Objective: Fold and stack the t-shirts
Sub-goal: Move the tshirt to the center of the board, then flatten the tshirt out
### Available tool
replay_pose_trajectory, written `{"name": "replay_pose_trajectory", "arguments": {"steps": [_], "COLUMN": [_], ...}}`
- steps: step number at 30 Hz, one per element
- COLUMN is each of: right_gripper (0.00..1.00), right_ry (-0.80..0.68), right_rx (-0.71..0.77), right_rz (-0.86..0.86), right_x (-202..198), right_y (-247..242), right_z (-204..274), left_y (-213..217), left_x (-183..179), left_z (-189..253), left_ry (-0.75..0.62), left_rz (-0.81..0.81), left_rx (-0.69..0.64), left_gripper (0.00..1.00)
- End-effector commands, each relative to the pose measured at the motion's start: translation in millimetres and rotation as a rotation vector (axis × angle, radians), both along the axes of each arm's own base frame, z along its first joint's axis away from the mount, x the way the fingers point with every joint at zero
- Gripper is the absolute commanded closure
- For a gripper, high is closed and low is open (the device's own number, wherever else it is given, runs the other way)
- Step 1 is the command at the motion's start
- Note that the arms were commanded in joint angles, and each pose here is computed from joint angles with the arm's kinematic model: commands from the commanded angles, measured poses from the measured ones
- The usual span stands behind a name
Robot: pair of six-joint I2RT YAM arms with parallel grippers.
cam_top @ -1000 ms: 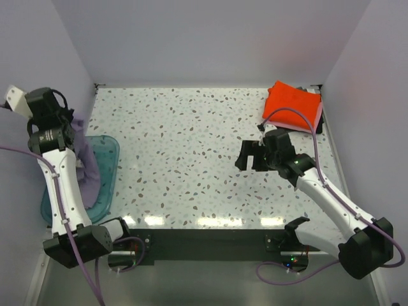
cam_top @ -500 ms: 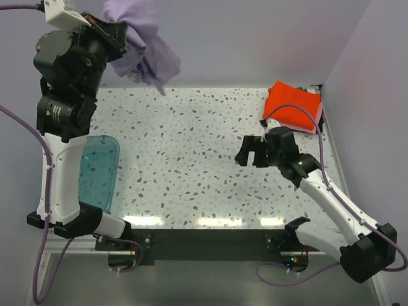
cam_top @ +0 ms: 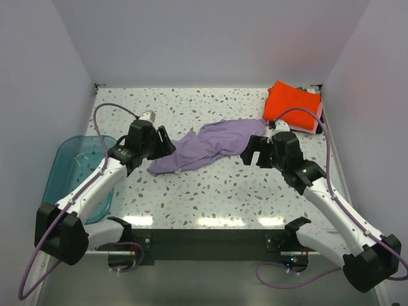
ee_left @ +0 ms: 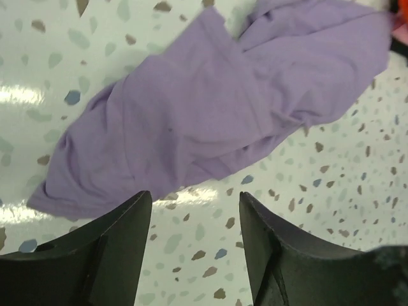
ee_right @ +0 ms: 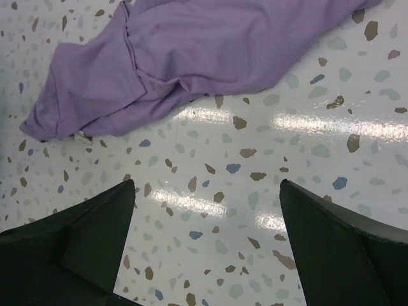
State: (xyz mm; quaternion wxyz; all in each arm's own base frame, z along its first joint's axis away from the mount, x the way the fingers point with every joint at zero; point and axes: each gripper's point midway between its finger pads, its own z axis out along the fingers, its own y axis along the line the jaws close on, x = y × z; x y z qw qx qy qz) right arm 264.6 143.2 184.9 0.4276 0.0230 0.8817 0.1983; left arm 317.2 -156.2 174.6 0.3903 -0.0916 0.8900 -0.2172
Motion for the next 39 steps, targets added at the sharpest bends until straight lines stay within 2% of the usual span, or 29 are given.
{"name": "replay_pose_trajectory", "arguments": {"steps": [1, 7, 11, 12, 13, 14, 16, 20, 30, 39], "right_gripper": [0.01, 0.01, 0.06, 0.07, 0.09, 0.09, 0.10, 0.11, 0.11, 0.11], "right_ry": [-0.021, 0.021, -0.002, 0.020, 0.021, 0.013, 0.032, 0.039, 0.046, 0.047], "right_rx": [0.013, -0.020, -0.049, -0.066, -0.070, -0.068, -0.080, -0.099, -0.116, -0.117], "right_rz": [-0.037, -0.078, -0.115, -0.115, -0.116, -0.117, -0.121, -0.145, -0.182, -0.183], "right_x": [17.3, 49.8, 83.7, 91.0, 95.7, 102.3, 107.8, 111.9, 98.4, 94.3], "right_y": [3.7, 12.4, 18.6, 21.4, 23.1, 25.9, 27.8, 24.5, 10.8, 8.5], "right_z": [-3.5, -28.7, -25.5, -36.0, -36.8, -32.9, -42.0, -46.1, -51.0, -52.0], "left_y": [4.2, -1.9, -29.8, -34.5, -45.8, -52.4, -70.7, -93.2, -131.6, -124.3], "left_x": [4.4, 3.3, 19.5, 24.4, 31.1, 35.5, 44.3, 56.7, 73.5, 67.9], "left_z": [25.1, -20.1, -21.7, -33.6, -24.7, -37.9, -33.4, -65.0, -91.1, -115.4], "left_ry": [-0.100, 0.012, 0.011, 0.037, 0.017, 0.042, 0.030, 0.083, 0.103, 0.154], "left_rz": [0.081, 0.086, 0.011, 0.000, -0.026, -0.048, -0.081, -0.105, -0.110, -0.048], "left_rx": [-0.079, -0.080, -0.135, -0.107, -0.104, -0.075, -0.064, 0.002, 0.137, 0.251], "left_gripper": [0.38, 0.46, 0.52, 0.52, 0.53, 0.53, 0.53, 0.54, 0.57, 0.64]}}
